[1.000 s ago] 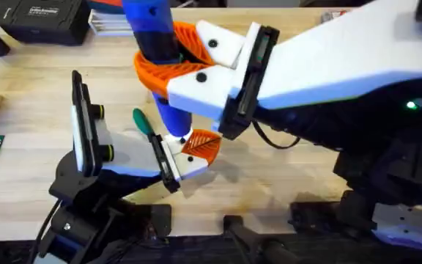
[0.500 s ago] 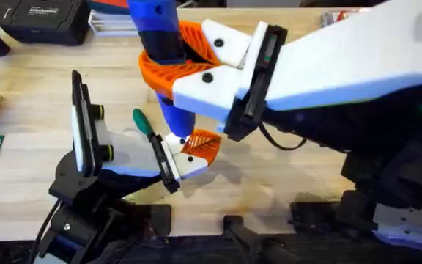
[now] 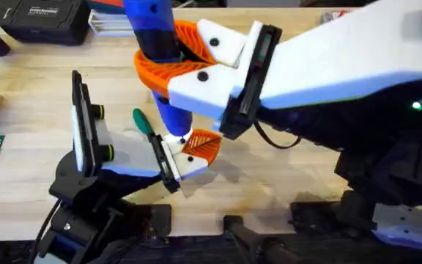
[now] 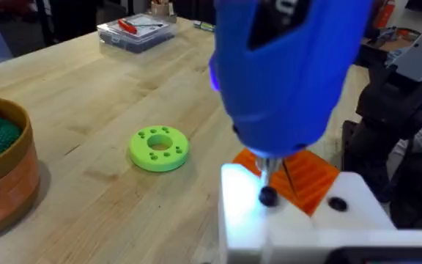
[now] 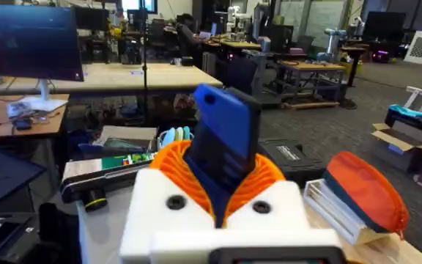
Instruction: Pick up the gripper from the table and insert it into the empty holder that is missing its gripper. Then pick up a screw, insert it into the mounting hole, and use the screwdriver to tighten it. Finally, clean up the table by picking up the vegetable and placing it into the bucket.
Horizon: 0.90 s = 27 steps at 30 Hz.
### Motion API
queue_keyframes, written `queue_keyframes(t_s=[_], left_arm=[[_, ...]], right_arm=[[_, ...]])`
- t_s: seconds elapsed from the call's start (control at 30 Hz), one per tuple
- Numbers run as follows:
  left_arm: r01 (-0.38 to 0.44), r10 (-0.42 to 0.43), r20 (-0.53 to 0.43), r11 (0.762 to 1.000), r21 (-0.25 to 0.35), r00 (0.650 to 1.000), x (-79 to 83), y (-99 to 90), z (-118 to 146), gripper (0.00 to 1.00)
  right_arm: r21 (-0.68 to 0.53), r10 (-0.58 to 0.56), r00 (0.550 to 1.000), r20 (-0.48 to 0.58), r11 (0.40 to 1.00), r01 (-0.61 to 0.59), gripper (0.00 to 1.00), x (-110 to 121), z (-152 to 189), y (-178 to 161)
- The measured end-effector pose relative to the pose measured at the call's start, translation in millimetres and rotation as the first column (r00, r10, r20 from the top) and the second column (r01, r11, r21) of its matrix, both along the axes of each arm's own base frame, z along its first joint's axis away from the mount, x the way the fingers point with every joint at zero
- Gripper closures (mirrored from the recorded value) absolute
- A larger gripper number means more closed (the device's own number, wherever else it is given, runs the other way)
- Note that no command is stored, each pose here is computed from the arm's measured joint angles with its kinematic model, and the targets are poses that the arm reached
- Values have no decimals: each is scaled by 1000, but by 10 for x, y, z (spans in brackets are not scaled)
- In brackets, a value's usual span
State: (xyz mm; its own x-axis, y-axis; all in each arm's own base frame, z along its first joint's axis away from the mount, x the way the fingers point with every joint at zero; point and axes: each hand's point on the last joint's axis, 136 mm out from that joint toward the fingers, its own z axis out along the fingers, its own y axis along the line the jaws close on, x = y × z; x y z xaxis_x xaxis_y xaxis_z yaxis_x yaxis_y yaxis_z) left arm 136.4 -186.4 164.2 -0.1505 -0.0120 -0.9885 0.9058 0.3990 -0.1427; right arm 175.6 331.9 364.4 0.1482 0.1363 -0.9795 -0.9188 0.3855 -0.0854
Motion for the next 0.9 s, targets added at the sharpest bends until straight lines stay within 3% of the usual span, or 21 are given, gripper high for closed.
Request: queue_keyframes(t_s=[0.9], left_arm=[[0,0,0,1000,0,1000,-1,0,-1,994]], right_arm=[[-25,2,999,-34,1000,-3,977,8,-88,13]])
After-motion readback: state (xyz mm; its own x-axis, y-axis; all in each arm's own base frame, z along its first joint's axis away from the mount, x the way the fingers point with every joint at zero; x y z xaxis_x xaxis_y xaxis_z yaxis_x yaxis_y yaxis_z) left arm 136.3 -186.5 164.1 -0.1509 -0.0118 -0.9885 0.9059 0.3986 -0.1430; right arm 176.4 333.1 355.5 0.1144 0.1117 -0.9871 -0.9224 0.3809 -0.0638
